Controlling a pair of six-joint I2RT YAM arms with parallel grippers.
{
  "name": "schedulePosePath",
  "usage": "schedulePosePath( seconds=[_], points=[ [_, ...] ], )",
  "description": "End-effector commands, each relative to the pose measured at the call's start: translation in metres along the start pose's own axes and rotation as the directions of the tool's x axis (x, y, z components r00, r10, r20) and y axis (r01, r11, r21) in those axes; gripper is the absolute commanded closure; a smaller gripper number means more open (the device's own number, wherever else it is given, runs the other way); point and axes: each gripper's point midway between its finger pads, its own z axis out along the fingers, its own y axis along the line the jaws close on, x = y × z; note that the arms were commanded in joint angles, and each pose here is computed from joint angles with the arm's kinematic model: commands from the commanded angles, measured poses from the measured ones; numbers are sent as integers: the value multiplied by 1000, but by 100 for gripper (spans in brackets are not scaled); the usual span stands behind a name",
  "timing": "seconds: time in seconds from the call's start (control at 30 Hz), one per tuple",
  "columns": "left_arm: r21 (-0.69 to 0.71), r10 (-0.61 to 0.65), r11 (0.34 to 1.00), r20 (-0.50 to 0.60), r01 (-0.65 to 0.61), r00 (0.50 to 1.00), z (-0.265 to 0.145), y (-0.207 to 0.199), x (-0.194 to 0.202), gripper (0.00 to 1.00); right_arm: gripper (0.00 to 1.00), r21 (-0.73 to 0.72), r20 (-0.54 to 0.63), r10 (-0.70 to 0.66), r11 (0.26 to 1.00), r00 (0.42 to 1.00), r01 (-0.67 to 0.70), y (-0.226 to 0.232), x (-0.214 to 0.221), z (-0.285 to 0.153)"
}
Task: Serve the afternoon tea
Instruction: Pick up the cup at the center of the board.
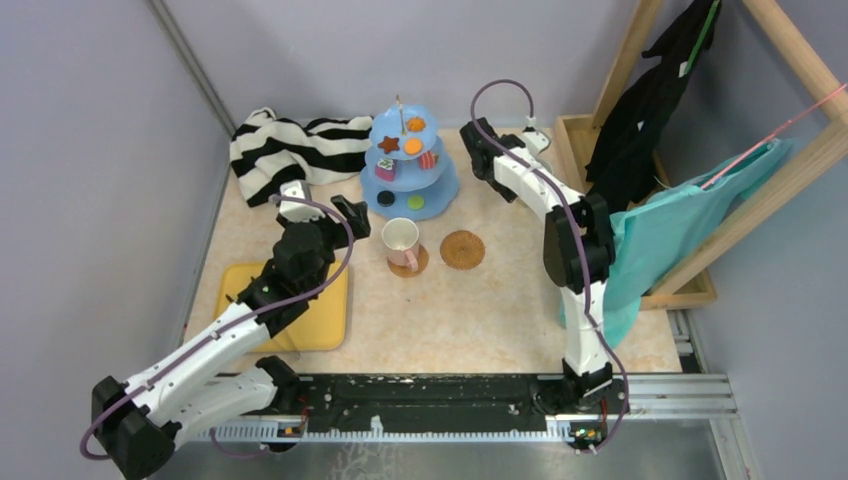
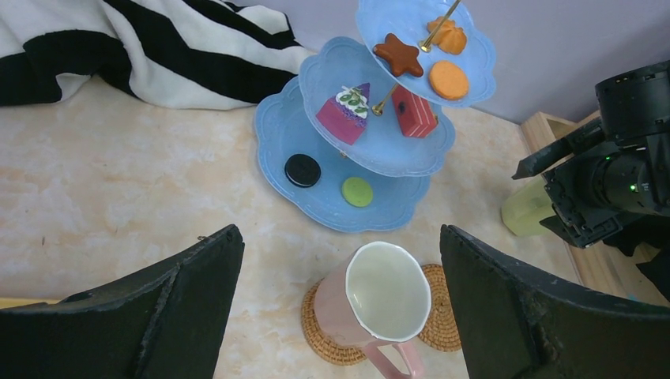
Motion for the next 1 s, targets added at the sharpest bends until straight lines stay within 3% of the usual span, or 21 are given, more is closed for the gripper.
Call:
schedulePosePath(
  seconds=[0.0,0.7,0.97],
  points=[
    [36,-50,998,25,49,998,6,-10,-15,1,29,-16,17,61,998,998,-61,11,-19,3],
    [44,-85,995,18,84,996,15,-6,-16,2,37,52,-49,82,995,995,-80,8,-11,30],
    [46,-91,995,13,90,996,14,-5,-15,2,54,75,-62,67,995,996,-63,1,-6,37]
  ],
)
